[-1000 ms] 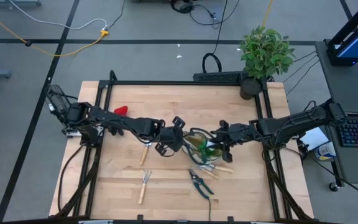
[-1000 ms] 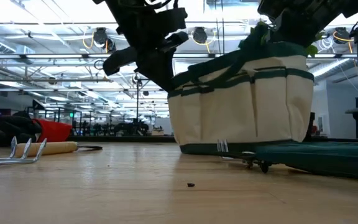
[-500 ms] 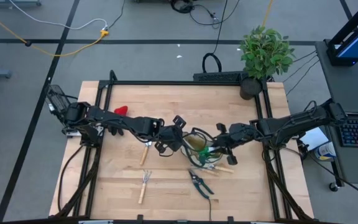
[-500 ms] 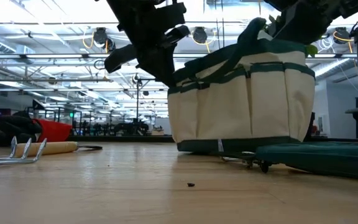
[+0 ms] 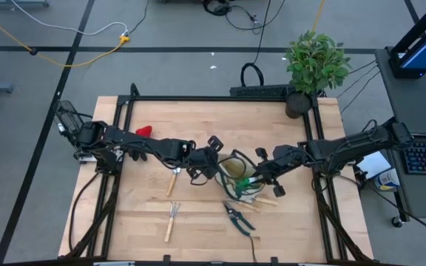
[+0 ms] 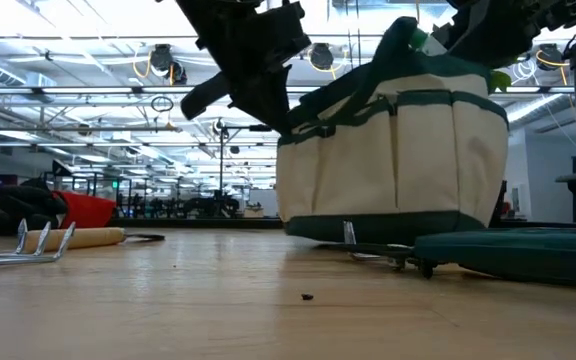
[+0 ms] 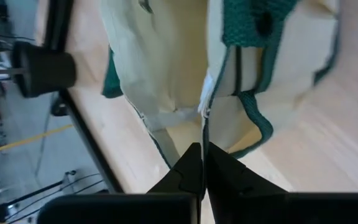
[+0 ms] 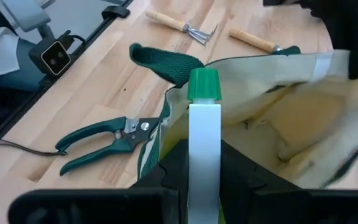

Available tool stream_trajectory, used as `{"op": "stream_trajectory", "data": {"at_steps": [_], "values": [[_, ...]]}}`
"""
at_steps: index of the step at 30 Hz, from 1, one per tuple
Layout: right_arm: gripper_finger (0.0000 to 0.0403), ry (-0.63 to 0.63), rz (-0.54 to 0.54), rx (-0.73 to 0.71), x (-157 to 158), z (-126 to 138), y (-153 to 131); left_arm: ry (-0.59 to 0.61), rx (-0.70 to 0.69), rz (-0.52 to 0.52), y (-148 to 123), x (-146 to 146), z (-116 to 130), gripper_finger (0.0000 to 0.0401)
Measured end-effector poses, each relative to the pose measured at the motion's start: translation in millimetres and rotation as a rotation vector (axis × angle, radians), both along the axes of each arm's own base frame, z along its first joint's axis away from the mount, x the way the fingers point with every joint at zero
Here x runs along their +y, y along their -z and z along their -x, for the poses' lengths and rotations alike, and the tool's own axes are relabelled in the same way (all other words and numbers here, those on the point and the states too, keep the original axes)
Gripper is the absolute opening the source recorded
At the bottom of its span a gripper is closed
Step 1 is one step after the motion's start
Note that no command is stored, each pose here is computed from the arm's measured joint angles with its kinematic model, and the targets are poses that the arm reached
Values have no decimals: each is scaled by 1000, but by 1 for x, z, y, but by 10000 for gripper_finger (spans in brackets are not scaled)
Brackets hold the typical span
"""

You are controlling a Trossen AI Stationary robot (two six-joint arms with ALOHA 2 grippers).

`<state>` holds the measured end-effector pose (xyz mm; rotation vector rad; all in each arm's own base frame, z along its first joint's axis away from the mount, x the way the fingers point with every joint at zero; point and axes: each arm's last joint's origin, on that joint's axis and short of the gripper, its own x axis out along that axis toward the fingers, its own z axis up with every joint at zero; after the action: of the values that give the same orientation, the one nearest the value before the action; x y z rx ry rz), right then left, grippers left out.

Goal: Pick & Place Garden tools in Gardening bag
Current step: Put the green spray bottle into the white gardening bag, then put the red gloves into the white gardening bag

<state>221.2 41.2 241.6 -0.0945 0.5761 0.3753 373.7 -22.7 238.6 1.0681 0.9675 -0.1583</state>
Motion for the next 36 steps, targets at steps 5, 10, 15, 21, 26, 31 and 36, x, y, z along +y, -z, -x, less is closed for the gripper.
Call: {"op": "stream_trajectory", "data": {"at_steps": [5, 10, 15, 21, 26, 31, 36], "values": [[50, 1, -19, 9, -3, 0, 0, -4, -42, -39, -3, 1, -3, 15], [55, 24, -40, 21, -3, 0, 1, -11, -54, -40, -4, 1, -4, 4], [91, 20, -50, 17, -3, -1, 0, -54, -62, -66, -4, 2, -4, 30], [130, 21, -51, -8, -3, -2, -2, -116, -61, -91, -4, 7, -2, 70], [147, 55, -30, -32, -4, -3, -3, -201, -40, -45, -1, 15, 2, 76], [160, 90, -4, -37, -5, -4, -3, -250, -18, -19, 2, 18, 5, 76], [169, 89, -8, -68, -5, -2, -8, -243, -18, 2, -5, 10, 12, 77]]}}
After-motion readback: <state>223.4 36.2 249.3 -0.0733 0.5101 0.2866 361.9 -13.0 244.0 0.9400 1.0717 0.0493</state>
